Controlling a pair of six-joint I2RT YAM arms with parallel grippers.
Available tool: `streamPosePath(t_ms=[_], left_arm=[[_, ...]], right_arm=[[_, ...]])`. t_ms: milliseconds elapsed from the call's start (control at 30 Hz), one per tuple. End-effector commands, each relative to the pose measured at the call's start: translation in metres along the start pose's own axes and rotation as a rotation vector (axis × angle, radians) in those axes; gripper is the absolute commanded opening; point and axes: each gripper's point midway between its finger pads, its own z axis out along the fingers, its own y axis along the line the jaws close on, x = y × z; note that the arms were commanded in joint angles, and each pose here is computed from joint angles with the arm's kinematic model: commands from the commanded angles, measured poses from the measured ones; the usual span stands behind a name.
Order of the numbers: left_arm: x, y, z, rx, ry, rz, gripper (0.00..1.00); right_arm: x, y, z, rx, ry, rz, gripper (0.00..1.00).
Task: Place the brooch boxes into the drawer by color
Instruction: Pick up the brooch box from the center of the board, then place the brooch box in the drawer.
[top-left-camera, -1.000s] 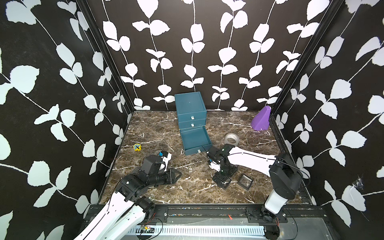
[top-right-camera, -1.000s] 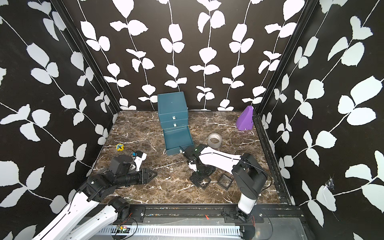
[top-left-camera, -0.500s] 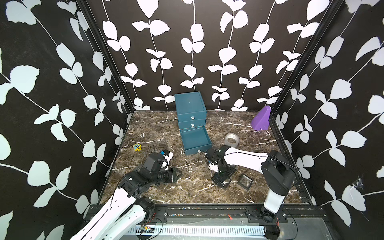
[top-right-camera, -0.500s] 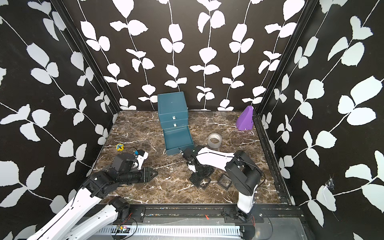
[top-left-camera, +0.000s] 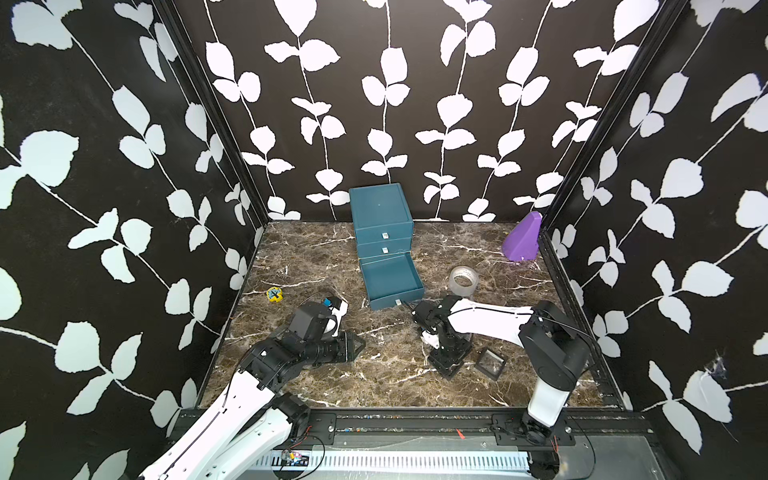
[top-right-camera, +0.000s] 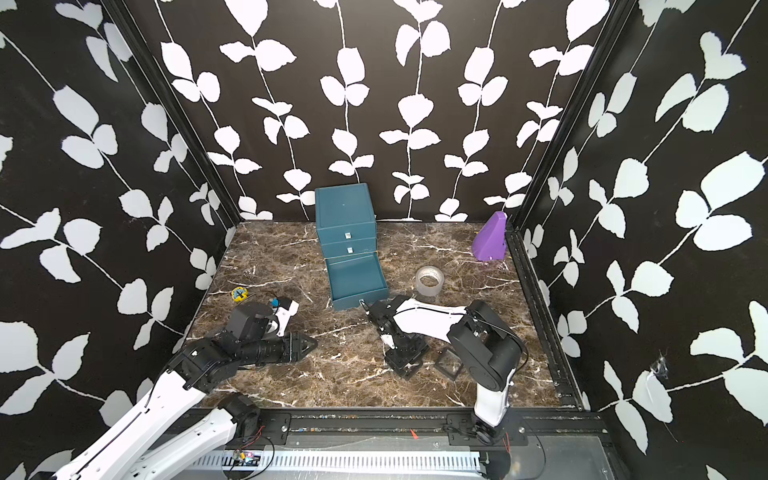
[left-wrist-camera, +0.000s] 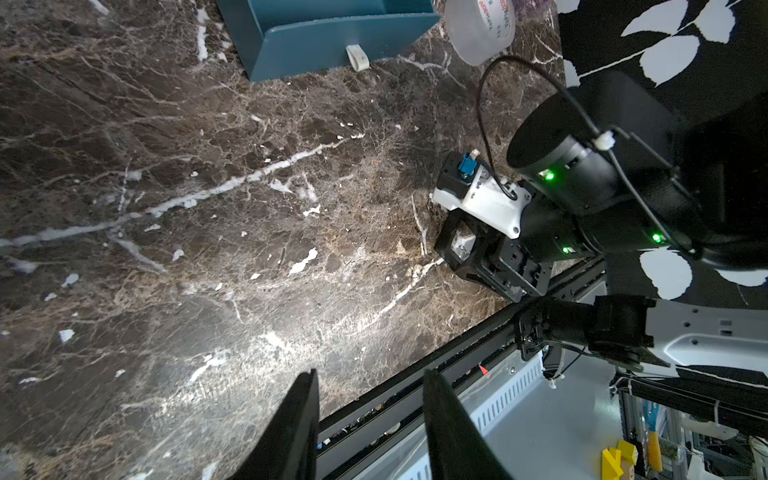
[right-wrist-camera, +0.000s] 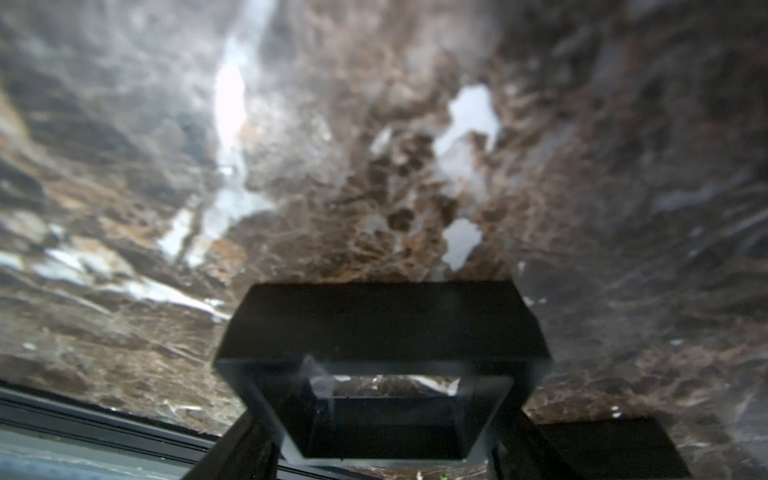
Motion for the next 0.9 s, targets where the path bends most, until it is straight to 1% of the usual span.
streamPosePath(t_ms=[0, 100, 233, 267, 367, 433, 567, 667, 867], left_arm=[[-0.011, -0.009, -0.006, 0.021, -0.039, 0.033, 0.39], [-0.014, -0.008, -0.005, 0.008, -0.049, 0.036, 0.39], [-0.027, -0.007, -0.005, -0.022, -0.088, 0.043, 0.39], [-0.030, -0.007, -0.005, -0.030, -0.093, 0.041, 0.39], [-0.043, -0.005, -0.001, -0.074, -0.100, 0.024, 0.39], [-0.054, -0.004, 0.002, -0.081, -0.115, -0.002, 0.39], [-0.073, 0.002, 0.008, -0.075, -0.166, -0.079, 0.39], [-0.086, 0.010, 0.008, -0.085, -0.210, -0.118, 0.39], [-0.109, 0.022, 0.002, -0.096, -0.294, -0.158, 0.39]], right_arm=[[-0.005, -0.006, -0.011, 0.046, -0.063, 0.036, 0.60], [-0.020, -0.008, -0.039, 0.057, -0.154, 0.069, 0.53], [-0.046, -0.010, -0.080, 0.064, -0.265, 0.125, 0.52], [-0.058, -0.010, -0.097, 0.060, -0.315, 0.139, 0.52], [-0.087, -0.008, -0.132, 0.044, -0.422, 0.187, 0.52], [-0.109, -0.006, -0.153, 0.025, -0.494, 0.217, 0.51], [-0.149, -0.007, -0.186, 0.004, -0.592, 0.279, 0.50], [-0.177, -0.007, -0.199, -0.023, -0.630, 0.323, 0.50], [-0.222, -0.012, -0.195, -0.051, -0.651, 0.389, 0.48]])
